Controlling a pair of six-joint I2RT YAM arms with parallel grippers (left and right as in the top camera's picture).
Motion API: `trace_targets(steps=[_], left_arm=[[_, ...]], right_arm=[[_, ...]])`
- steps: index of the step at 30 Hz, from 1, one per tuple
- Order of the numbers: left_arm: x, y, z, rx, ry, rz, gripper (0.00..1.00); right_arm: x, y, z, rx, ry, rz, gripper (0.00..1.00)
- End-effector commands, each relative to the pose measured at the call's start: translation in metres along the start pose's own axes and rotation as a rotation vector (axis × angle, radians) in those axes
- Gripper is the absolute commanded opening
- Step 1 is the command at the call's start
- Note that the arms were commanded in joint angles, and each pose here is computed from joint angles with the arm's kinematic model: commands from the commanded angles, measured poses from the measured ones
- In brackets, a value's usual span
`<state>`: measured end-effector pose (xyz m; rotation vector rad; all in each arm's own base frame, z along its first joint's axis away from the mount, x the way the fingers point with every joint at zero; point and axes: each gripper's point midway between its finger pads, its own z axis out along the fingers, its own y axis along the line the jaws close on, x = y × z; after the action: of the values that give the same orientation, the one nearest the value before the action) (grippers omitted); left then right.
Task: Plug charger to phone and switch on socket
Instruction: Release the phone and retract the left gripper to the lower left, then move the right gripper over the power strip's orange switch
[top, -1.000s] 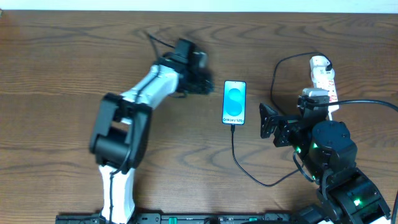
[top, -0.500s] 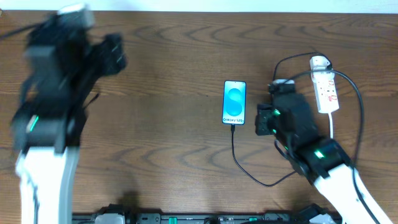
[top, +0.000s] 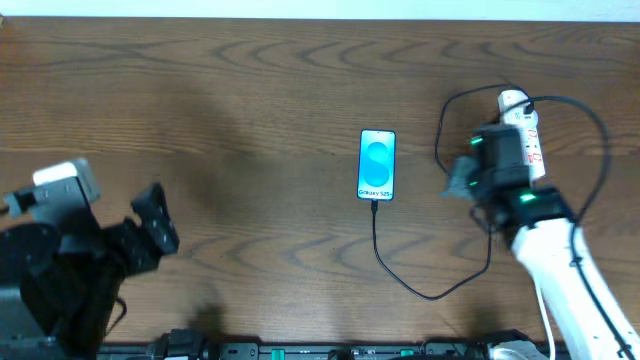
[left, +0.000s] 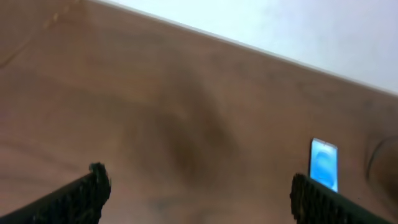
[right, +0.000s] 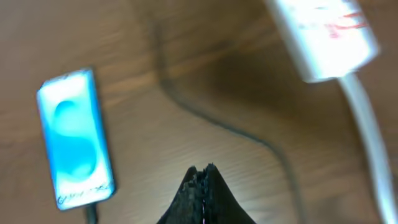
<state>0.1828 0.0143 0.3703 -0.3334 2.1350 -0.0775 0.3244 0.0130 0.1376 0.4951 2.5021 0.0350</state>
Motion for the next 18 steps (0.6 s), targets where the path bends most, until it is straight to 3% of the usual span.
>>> trace_targets(steps=[1,9,18], left_arm=[[0.020,0.010,-0.001,-0.044,0.076,0.010,0.94],[0.063,0.020,-0.009,-0.086,0.253,0.020,0.95],[0.068,0.022,-0.012,-0.091,0.273,0.020,0.95]], right_arm=[[-0.041,-0.034,-0.005,0.025,-0.011,0.168,0.01],[-0.094,-0.082,0.013,0.062,0.078,0.350,0.01],[-0.124,-0.106,0.075,0.132,0.209,0.403,0.01]])
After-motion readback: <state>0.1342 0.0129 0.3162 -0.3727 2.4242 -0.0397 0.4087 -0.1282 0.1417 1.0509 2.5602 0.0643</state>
